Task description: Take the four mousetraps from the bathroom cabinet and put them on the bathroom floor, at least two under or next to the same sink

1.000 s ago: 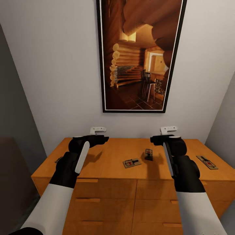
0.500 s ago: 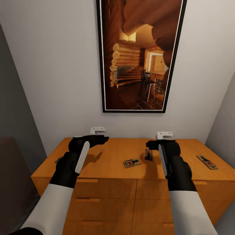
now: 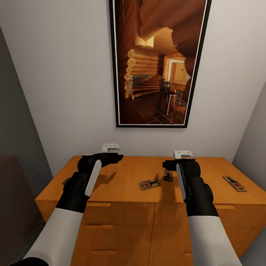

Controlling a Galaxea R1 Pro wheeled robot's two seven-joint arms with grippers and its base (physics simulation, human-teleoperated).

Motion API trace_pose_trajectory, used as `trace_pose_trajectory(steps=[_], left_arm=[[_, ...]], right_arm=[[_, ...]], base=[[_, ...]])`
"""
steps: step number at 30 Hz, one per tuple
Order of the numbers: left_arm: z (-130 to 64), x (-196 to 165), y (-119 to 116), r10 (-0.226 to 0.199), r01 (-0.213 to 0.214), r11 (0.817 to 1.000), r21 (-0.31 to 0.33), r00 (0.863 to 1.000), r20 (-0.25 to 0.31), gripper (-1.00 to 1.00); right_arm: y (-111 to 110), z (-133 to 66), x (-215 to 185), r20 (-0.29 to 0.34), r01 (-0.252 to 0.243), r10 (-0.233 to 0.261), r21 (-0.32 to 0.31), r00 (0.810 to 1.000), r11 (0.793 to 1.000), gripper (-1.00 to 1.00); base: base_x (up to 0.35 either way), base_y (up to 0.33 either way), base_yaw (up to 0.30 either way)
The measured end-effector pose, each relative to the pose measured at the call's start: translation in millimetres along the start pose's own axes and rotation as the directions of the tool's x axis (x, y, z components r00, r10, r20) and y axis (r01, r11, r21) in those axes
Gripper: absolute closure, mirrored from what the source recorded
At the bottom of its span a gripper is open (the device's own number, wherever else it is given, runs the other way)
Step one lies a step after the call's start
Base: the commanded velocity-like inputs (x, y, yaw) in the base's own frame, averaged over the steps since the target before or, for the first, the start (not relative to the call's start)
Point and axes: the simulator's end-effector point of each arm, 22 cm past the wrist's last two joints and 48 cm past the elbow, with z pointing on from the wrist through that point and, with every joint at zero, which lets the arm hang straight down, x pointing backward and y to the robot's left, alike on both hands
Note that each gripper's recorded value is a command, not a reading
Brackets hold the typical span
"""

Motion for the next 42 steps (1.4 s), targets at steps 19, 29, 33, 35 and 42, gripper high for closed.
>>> trace_pose_trajectory(steps=[19, 29, 33, 35, 42], left_arm=[[0.1, 0, 0, 0.000, 0.000, 1.000, 0.000, 1.000, -0.001, -1.00], [0.1, 0, 0, 0.000, 0.000, 1.000, 0.001, 1.000, 0.000, -1.00], [0.1, 0, 0, 0.000, 0.000, 1.000, 0.001, 1.000, -0.001, -1.00], [0.1, 0, 0, 0.000, 0.000, 1.000, 0.001, 1.000, 0.000, -1.00], [0.1, 0, 0, -0.001, 0.001, 1.000, 0.002, 1.000, -0.001, -1.00]], right_arm=[[3, 7.0, 11, -0.032, 0.007, -0.007, -0.004, 0.999, 1.000, -1.00], [4, 7.2, 12, -0.033, 0.007, -0.008, -0.006, 0.999, 1.000, -1.00], [4, 7.2, 12, -0.033, 0.007, -0.007, -0.008, 0.999, 1.000, -1.00], [4, 7.2, 12, -0.033, 0.007, -0.007, -0.009, 0.999, 1.000, -1.00], [5, 7.1, 12, -0.033, 0.007, -0.007, -0.012, 0.999, 1.000, -1.00]], base=[[0.000, 0.073, 0.000], [0.000, 0.019, 0.000], [0.000, 0.004, 0.000], [0.000, 0.002, 0.000], [0.000, 0.001, 0.000]])
